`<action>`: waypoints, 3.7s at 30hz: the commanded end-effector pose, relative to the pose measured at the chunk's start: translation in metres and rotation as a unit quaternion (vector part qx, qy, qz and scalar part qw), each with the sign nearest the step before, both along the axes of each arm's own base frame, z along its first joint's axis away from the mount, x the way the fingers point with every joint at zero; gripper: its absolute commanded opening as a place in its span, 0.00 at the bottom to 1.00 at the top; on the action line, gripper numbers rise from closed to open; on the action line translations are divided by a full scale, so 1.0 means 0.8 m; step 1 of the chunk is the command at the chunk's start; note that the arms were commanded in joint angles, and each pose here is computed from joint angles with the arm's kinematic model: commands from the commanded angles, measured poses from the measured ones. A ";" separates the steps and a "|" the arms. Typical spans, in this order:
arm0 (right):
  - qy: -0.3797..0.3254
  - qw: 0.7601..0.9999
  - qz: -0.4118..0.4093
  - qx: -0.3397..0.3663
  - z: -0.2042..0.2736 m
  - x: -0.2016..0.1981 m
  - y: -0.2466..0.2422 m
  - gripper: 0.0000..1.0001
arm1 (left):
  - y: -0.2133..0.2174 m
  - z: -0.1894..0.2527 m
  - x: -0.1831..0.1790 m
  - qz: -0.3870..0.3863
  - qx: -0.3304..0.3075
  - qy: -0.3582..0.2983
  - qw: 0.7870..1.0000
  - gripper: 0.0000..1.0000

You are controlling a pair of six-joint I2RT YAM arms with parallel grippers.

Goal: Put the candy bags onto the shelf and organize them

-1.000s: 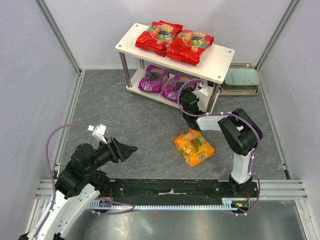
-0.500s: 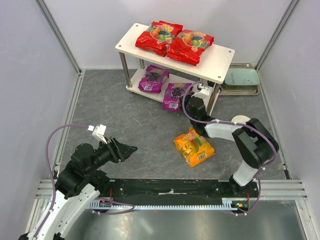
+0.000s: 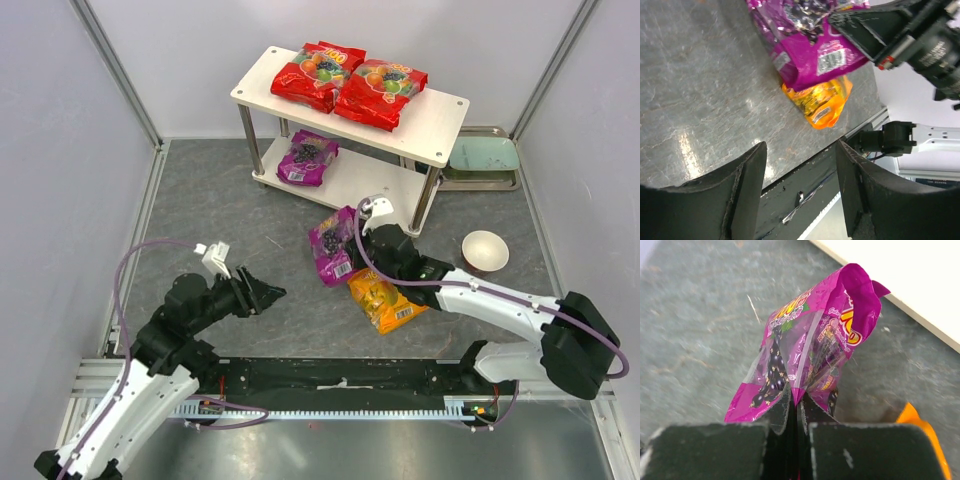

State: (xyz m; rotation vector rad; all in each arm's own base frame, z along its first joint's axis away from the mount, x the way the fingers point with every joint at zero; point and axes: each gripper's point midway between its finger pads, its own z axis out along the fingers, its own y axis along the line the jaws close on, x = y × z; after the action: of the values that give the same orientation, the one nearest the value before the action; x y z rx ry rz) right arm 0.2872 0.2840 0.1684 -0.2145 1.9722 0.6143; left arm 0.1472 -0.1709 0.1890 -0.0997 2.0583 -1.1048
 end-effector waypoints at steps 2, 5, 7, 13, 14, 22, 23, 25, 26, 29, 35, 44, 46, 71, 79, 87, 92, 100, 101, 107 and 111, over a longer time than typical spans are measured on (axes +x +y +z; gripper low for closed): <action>-0.040 0.994 -0.032 -0.100 0.010 -0.007 -0.036 0.00 | -0.029 -0.029 0.003 -0.032 -0.044 0.037 0.998 0.63; -0.050 0.988 -0.043 -0.139 0.010 -0.011 -0.048 0.00 | -0.033 -0.043 0.007 -0.033 -0.049 0.042 0.997 0.61; -0.057 0.986 -0.028 -0.151 0.012 -0.017 -0.040 0.00 | -0.036 -0.048 0.013 -0.033 -0.051 0.041 0.997 0.60; -0.085 0.963 0.015 -0.255 0.000 -0.035 0.002 0.00 | -0.049 -0.073 0.025 -0.045 -0.036 0.060 0.997 0.59; -0.087 0.955 0.023 -0.284 -0.011 -0.036 0.008 0.00 | -0.050 -0.077 0.026 -0.047 -0.035 0.061 0.996 0.59; -0.096 0.946 0.074 -0.301 -0.027 -0.061 0.073 0.04 | -0.061 -0.107 0.042 -0.050 -0.020 0.074 0.996 0.58; -0.096 0.946 0.075 -0.302 -0.030 -0.063 0.077 0.04 | -0.062 -0.116 0.043 -0.052 -0.016 0.081 0.995 0.58; -0.095 0.949 0.086 -0.289 -0.030 -0.072 0.089 0.05 | -0.062 -0.129 0.042 -0.055 -0.009 0.091 0.994 0.57; -0.095 0.950 0.090 -0.284 -0.030 -0.074 0.092 0.06 | -0.062 -0.139 0.041 -0.056 -0.004 0.102 0.993 0.56; -0.088 0.958 0.100 -0.253 -0.025 -0.083 0.102 0.11 | -0.061 -0.153 0.038 -0.055 -0.001 0.109 0.993 0.54; -0.067 0.971 0.140 -0.182 -0.023 -0.106 0.129 0.20 | -0.059 -0.171 0.038 -0.050 0.005 0.121 0.991 0.53; -0.027 0.975 0.207 -0.071 -0.022 -0.149 0.176 0.29 | -0.060 -0.191 0.035 -0.052 0.014 0.138 0.989 0.51; -0.012 0.975 0.219 -0.035 -0.018 -0.160 0.186 0.30 | -0.057 -0.198 0.029 -0.049 0.013 0.147 0.988 0.51; 0.007 0.920 0.327 0.216 0.117 -0.246 0.158 0.47 | -0.024 -0.180 -0.017 0.002 -0.049 0.168 0.985 0.49; -0.025 0.996 -0.075 0.043 0.063 -0.110 -0.030 0.55 | -0.011 -0.175 -0.019 0.029 -0.051 0.161 0.985 0.48; 0.036 0.992 -0.121 -0.016 -0.010 -0.072 -0.073 0.59 | -0.017 -0.160 -0.010 0.014 -0.029 0.148 0.989 0.47; 0.051 0.991 -0.114 -0.047 -0.031 -0.054 -0.070 0.65 | -0.022 -0.152 -0.005 0.005 -0.025 0.143 0.989 0.46; 0.099 0.993 -0.060 -0.014 -0.071 -0.054 -0.050 0.65 | -0.023 -0.150 -0.006 0.005 -0.035 0.139 0.990 0.46; 0.104 0.993 -0.056 -0.013 -0.074 -0.053 -0.050 0.65 | -0.022 -0.151 -0.006 0.005 -0.035 0.140 0.990 0.46; 0.120 0.993 -0.013 0.014 -0.087 -0.057 -0.028 0.56 | -0.022 -0.154 -0.008 0.005 -0.035 0.141 0.989 0.46; 0.125 0.992 0.000 0.020 -0.087 -0.058 -0.020 0.20 | -0.022 -0.156 -0.008 0.005 -0.034 0.142 0.989 0.46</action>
State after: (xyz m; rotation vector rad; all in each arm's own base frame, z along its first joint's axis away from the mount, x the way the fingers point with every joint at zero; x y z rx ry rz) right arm 0.2392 0.2493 0.0851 -0.0932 2.2405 0.5866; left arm 0.1449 -0.1883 0.0657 -0.3437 2.2487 -1.2173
